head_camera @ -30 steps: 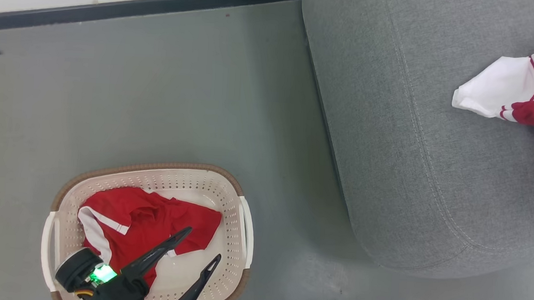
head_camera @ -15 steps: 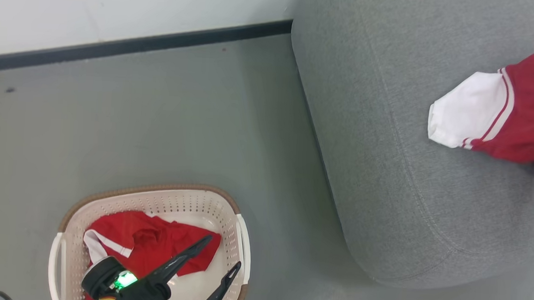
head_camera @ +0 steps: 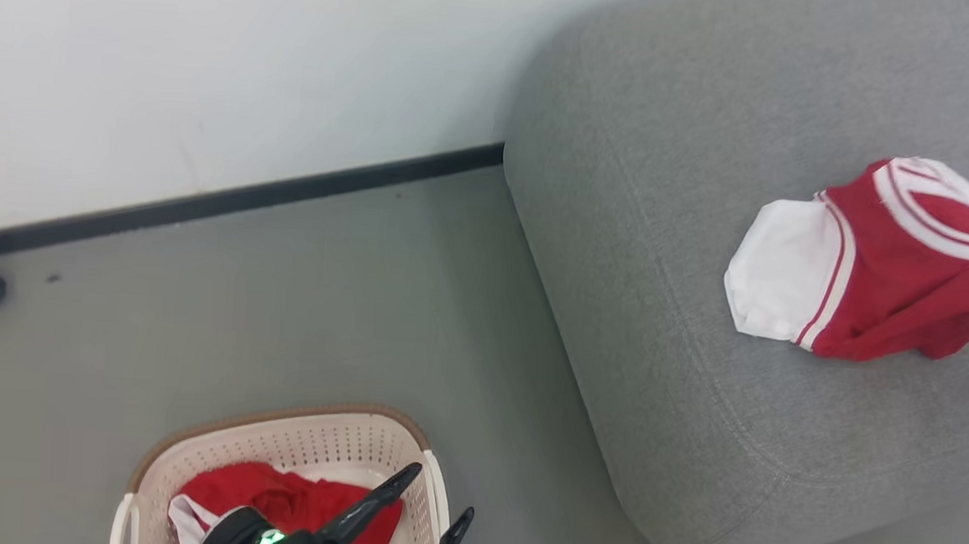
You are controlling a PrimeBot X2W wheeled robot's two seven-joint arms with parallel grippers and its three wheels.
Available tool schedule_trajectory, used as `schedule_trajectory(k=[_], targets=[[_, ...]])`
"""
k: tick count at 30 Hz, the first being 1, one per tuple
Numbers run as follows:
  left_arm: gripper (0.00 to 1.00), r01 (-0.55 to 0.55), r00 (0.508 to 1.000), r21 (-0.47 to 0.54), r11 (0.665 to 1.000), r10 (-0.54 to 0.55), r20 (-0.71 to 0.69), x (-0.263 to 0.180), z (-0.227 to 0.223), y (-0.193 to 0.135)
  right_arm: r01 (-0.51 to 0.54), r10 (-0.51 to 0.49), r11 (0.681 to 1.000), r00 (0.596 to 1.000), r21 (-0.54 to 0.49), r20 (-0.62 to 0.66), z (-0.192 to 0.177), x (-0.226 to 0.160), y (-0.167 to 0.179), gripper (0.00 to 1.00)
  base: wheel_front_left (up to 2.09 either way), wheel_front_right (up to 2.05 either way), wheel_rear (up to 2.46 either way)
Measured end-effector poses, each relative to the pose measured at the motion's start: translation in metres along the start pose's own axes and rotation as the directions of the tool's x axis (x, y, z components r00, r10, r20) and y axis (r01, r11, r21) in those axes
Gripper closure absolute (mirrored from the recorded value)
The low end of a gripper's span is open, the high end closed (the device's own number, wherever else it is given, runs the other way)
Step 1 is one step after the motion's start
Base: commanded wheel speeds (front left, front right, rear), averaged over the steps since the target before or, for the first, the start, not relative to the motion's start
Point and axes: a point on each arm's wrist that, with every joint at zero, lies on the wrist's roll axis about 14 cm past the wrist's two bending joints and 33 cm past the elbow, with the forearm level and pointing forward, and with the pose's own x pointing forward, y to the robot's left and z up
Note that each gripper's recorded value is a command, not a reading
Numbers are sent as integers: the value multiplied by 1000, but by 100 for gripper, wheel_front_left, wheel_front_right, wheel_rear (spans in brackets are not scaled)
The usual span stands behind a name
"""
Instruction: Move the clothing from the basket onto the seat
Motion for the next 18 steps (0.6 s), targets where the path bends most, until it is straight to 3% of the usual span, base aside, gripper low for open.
schedule_trajectory(k=[9, 13, 18], targets=[[0, -9, 998, -17, 1000, 10, 57, 1, 21, -24, -61, 53, 997, 990, 55, 134, 20, -29, -12, 0, 0, 0, 0], [0, -8, 997, -1, 1000, 9, 71, 0, 28, -34, -163, 135, 984, 947, 73, 290, 54, -43, 5, 0, 0, 0, 0], [0, -18, 995, 12, 1000, 17, 102, -1, 39, -43, -252, 202, 965, 895, 77, 399, 72, -66, 16, 0, 0, 0, 0]])
